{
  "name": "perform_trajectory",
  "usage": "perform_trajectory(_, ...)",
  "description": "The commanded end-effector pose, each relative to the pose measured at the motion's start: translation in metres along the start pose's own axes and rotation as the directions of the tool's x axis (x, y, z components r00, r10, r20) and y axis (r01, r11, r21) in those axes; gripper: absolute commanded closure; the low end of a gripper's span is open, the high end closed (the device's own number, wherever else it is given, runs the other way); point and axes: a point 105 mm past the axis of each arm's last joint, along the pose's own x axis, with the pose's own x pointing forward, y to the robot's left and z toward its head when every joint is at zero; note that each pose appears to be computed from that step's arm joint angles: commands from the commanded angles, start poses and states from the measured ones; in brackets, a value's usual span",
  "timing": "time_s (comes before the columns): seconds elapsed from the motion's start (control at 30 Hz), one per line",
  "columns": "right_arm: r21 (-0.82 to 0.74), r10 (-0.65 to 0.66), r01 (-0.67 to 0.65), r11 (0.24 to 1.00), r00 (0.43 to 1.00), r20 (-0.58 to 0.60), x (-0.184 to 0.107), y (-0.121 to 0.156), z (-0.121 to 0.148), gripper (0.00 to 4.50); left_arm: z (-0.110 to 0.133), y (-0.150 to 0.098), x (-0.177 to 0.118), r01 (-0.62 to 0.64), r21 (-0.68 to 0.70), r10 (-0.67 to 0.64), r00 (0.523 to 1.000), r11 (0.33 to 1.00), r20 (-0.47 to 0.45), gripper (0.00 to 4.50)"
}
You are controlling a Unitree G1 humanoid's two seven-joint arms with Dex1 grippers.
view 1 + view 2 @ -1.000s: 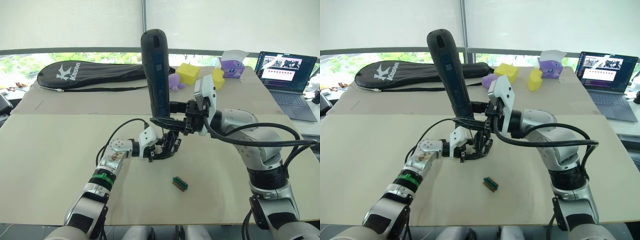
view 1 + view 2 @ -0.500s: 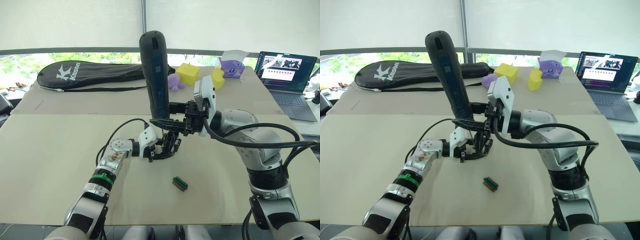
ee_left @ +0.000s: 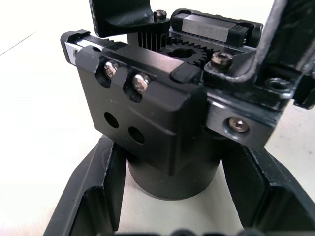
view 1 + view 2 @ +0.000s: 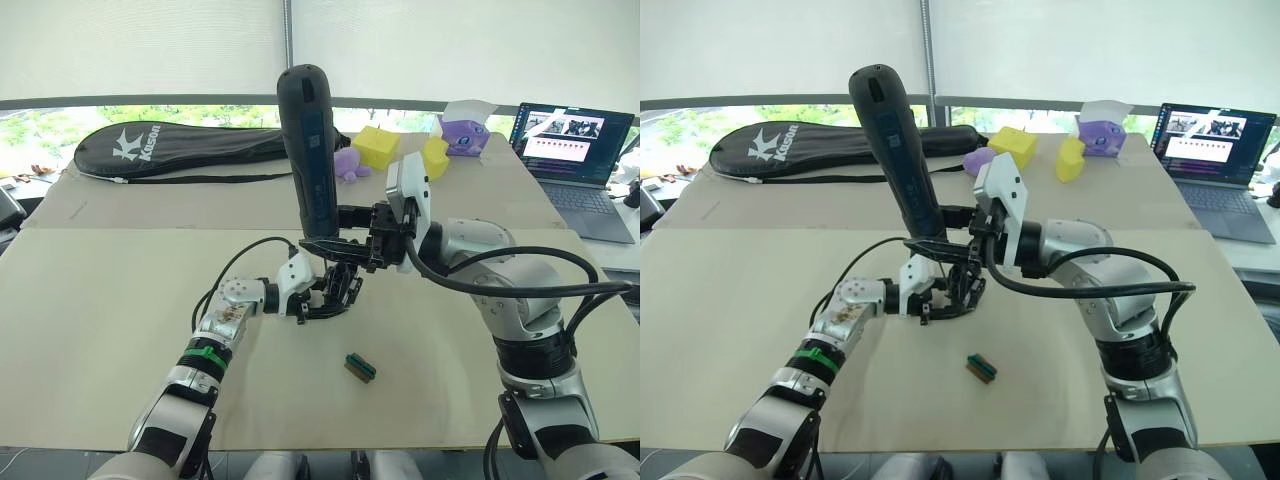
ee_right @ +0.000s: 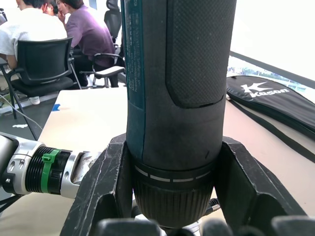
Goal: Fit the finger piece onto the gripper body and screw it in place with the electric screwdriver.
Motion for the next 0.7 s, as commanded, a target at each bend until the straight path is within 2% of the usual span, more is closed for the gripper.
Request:
perform_trajectory(0.03, -0.065, 0.014, -0.01, 0.998, 0.998, 0.061, -0.0005, 0.003, 0.0152, 2.58, 0.0081, -0.0016, 0.0014, 0.017, 0.026, -0.017, 1.0, 1.0, 0.012, 2.2)
perform_trajectory(0.7, -0.079, 0.02, -0.016, 0.997, 0.999, 0.042, -0.0024, 0.0033, 0.0115, 2.58, 0.0077, -0.0028, 0.001, 0.017, 0.024, -0.018, 1.0, 1.0, 0.013, 2.2)
